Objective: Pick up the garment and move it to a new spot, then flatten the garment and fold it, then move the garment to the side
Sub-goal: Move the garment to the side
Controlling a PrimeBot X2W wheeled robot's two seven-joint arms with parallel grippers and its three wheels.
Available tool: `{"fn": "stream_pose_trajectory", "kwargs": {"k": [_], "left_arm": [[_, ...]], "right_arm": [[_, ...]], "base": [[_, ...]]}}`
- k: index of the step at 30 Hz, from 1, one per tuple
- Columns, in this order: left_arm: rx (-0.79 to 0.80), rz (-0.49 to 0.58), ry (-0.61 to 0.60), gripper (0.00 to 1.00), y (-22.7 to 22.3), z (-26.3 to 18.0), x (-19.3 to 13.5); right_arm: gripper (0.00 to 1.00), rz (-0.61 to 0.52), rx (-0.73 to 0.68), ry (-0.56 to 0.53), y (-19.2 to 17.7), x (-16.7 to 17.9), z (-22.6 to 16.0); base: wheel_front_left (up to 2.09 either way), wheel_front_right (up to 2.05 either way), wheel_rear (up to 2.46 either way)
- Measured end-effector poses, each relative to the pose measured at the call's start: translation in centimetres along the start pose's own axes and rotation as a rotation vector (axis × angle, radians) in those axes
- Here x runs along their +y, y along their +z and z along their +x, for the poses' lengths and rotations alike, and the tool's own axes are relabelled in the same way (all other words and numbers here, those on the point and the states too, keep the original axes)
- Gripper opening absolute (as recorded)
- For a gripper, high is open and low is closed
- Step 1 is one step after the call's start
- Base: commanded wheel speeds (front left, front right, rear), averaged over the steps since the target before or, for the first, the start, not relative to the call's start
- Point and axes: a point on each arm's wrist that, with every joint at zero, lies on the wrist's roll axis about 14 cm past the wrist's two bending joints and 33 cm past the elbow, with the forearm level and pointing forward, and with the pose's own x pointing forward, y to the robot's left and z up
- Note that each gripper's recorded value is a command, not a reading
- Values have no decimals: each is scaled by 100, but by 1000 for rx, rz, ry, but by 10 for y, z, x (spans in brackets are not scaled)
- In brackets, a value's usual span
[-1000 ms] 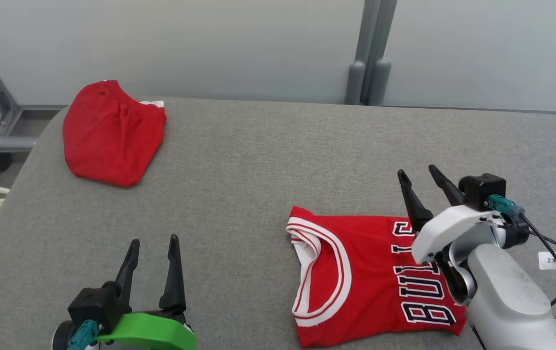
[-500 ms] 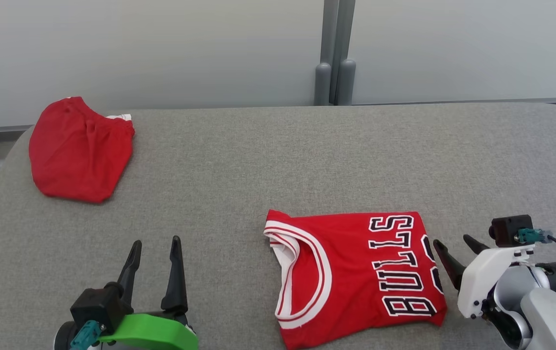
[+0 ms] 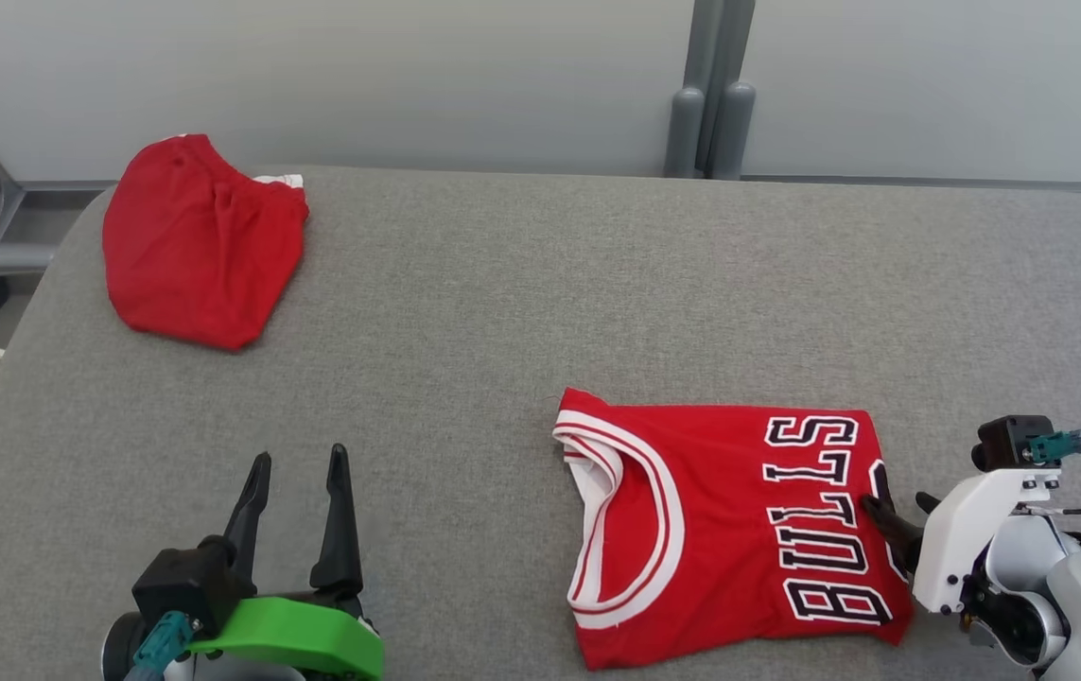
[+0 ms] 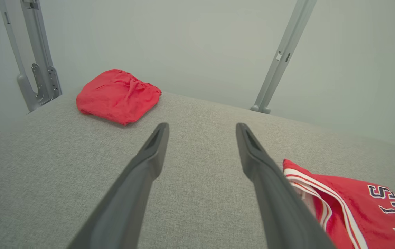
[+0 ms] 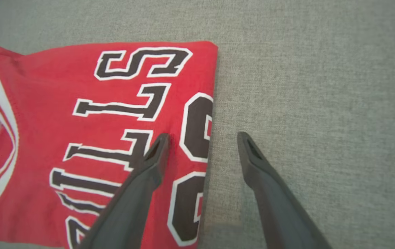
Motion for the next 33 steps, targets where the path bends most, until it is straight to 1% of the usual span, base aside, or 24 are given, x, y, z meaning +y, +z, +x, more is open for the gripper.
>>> {"fn": "stream_pose_trajectory", "kwargs": {"k": [5,9,10,11,12,13,14,21,30,33], "left_arm": [[-1,1,36,100,0,-3,11],[0,4,60,100,-1,-4,19],[0,4,64,100,-1,-4,20],[0,4,67,100,-1,-4,21],[-1,4,68,100,-1,-3,22],[-1,4,69,100,-1,-2,22],[-1,4,69,100,-1,-2,22],[1,4,40,100,-3,4,13],[16,1,-45,100,-8,20,-13],[28,-3,-93,100,-13,28,-28]], "right_arm": [[100,28,86,10,-12,1,13],[100,39,112,28,-11,7,22],[94,37,115,31,-11,8,24],[63,35,118,36,-11,9,26],[39,31,117,41,-10,11,27],[22,24,112,47,-8,13,29],[0,18,103,51,-6,14,30],[0,-5,37,17,10,1,28],[0,-6,-58,-96,31,-44,7],[0,-5,-95,-146,41,-63,-7]], "base": [[0,0,0],[0,0,0],[0,0,0],[0,0,0],[0,0,0],[0,0,0],[0,0,0],[0,0,0],[0,0,0],[0,0,0]]}}
